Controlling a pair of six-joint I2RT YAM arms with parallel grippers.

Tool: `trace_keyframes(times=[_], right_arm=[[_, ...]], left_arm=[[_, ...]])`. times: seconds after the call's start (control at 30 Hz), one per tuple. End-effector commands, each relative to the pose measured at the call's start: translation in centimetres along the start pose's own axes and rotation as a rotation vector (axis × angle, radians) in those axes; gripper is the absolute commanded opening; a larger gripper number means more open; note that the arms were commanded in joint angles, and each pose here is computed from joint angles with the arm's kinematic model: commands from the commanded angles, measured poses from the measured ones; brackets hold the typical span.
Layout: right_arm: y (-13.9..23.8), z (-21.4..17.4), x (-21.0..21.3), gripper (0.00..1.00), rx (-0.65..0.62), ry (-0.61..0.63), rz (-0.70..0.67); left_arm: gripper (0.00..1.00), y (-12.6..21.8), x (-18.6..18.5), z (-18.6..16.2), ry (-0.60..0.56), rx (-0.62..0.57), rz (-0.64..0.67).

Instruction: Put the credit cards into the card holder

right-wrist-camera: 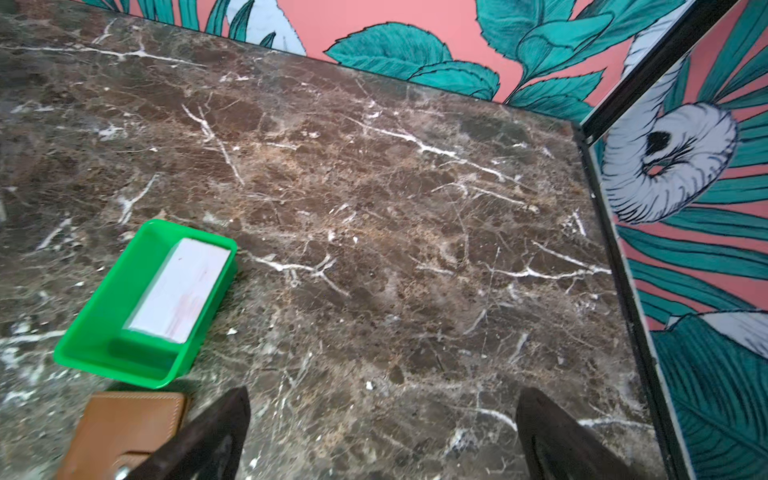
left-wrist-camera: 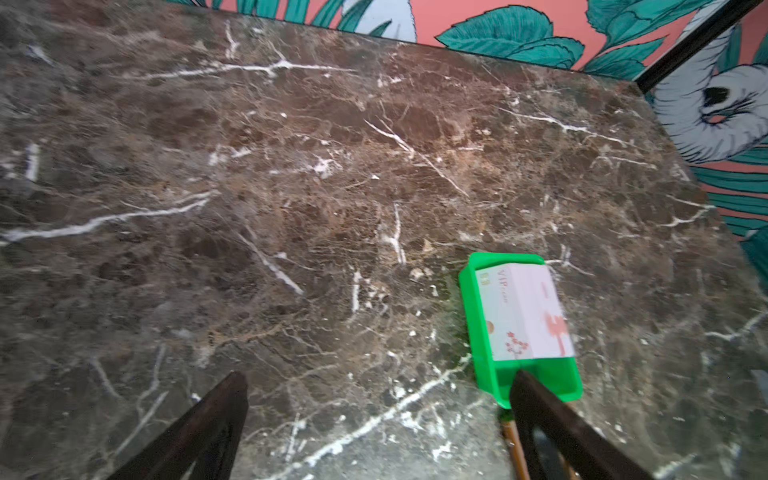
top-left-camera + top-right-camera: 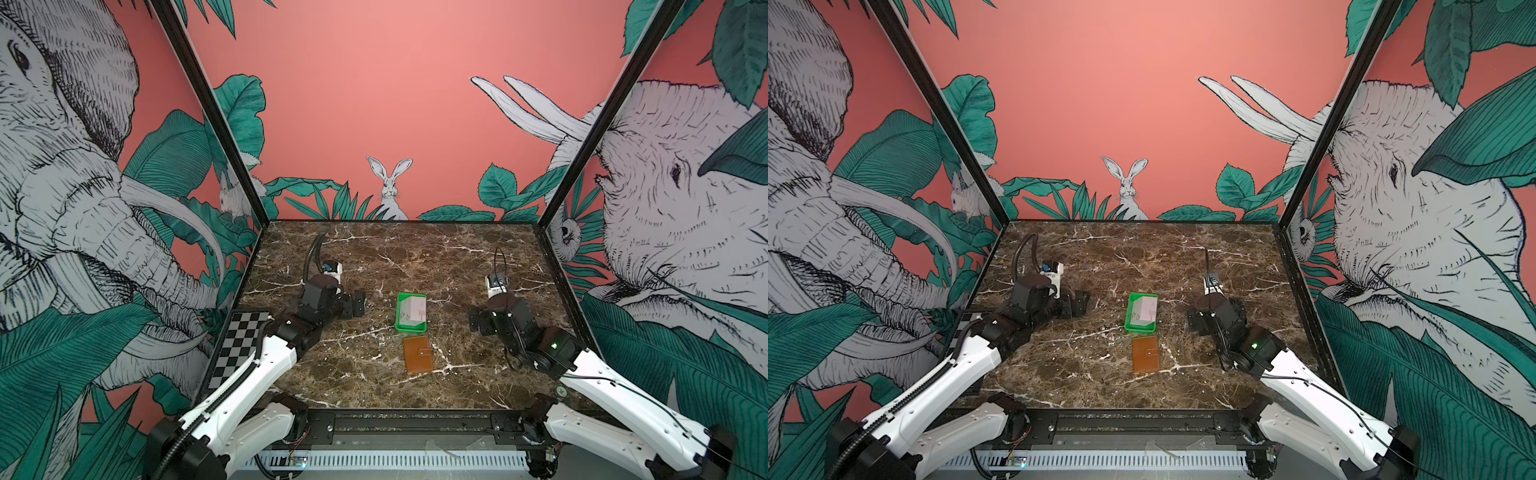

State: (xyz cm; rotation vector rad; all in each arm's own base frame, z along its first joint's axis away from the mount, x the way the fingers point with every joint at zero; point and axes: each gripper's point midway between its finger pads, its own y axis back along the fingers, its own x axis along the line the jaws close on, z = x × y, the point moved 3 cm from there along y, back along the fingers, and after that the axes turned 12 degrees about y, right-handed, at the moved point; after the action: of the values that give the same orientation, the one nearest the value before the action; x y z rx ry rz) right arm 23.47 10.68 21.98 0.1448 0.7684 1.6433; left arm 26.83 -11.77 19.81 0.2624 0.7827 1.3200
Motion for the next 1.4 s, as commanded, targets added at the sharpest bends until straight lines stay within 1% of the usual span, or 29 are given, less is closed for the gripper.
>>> trace_keyframes(times=[0.0,0.07,0.13,0.2,0.27,0.33,0.4,0.6,0.73,0.93,0.97,1.03,1.07,1.1,1.17,1.2,1.27,1.37], right_arm=[[-1.0,1.3,-1.3,0.98,-0.077,0.005,-0.091],[-2.0,1.2,-1.9,0.98,-0.053,0.015,-0.114],[-3.1,1.2,-2.3,0.98,-0.042,0.03,-0.142],[-4.2,1.3,-2.8,0.98,-0.03,0.021,-0.157],[-5.5,1.2,-3.6,0.98,-0.007,0.002,-0.168],[-6.4,1.0,-4.5,0.98,0.008,-0.018,-0.173],[-7.4,0.6,-5.7,0.98,0.016,-0.063,-0.176],[-9.7,-1.0,-8.7,0.98,0.019,-0.116,-0.224],[-11.1,-2.1,-9.9,0.98,0.048,-0.144,-0.25],[-13.2,-3.3,-10.3,0.98,0.074,-0.106,-0.287],[-13.5,-3.6,-10.3,0.98,0.073,-0.097,-0.291],[-14.1,-4.1,-10.4,0.98,0.066,-0.087,-0.298],[-14.3,-4.2,-10.5,0.98,0.055,-0.085,-0.303],[-14.4,-4.3,-10.6,0.98,0.048,-0.083,-0.307],[-14.8,-4.3,-10.5,0.98,0.027,-0.076,-0.301],[-14.9,-4.5,-10.5,0.98,0.025,-0.073,-0.299],[-15.0,-4.6,-10.4,0.98,0.013,-0.073,-0.297],[-15.2,-4.8,-10.5,0.98,-0.002,-0.079,-0.303]], left_arm=[[0.99,-0.3,3.4,1.2,-0.067,-0.084,0.139],[0.99,-0.5,5.3,1.6,-0.053,-0.095,0.199],[0.99,-1.0,6.4,1.8,-0.05,-0.113,0.204],[0.99,-1.4,7.0,2.3,-0.068,-0.158,0.199],[0.99,-1.7,7.5,2.7,-0.118,-0.207,0.22],[0.99,-1.8,8.4,3.0,-0.142,-0.241,0.273],[0.99,-2.4,9.2,3.1,-0.158,-0.244,0.315],[0.99,-4.4,10.3,3.3,-0.241,-0.274,0.361],[0.99,-5.7,11.3,3.2,-0.244,-0.277,0.38],[0.99,-8.3,12.9,3.2,-0.2,-0.304,0.328],[0.99,-8.6,13.1,3.8,-0.196,-0.32,0.312],[0.99,-9.0,13.3,4.1,-0.22,-0.301,0.317],[0.99,-9.1,13.4,4.3,-0.23,-0.327,0.314],[0.99,-9.3,13.6,4.3,-0.23,-0.341,0.302],[0.99,-10.0,14.7,3.9,-0.184,-0.343,0.279],[0.99,-10.0,14.6,4.1,-0.192,-0.366,0.263],[0.99,-10.1,14.7,3.5,-0.192,-0.342,0.256],[0.99,-10.3,14.6,3.0,-0.204,-0.354,0.237]])
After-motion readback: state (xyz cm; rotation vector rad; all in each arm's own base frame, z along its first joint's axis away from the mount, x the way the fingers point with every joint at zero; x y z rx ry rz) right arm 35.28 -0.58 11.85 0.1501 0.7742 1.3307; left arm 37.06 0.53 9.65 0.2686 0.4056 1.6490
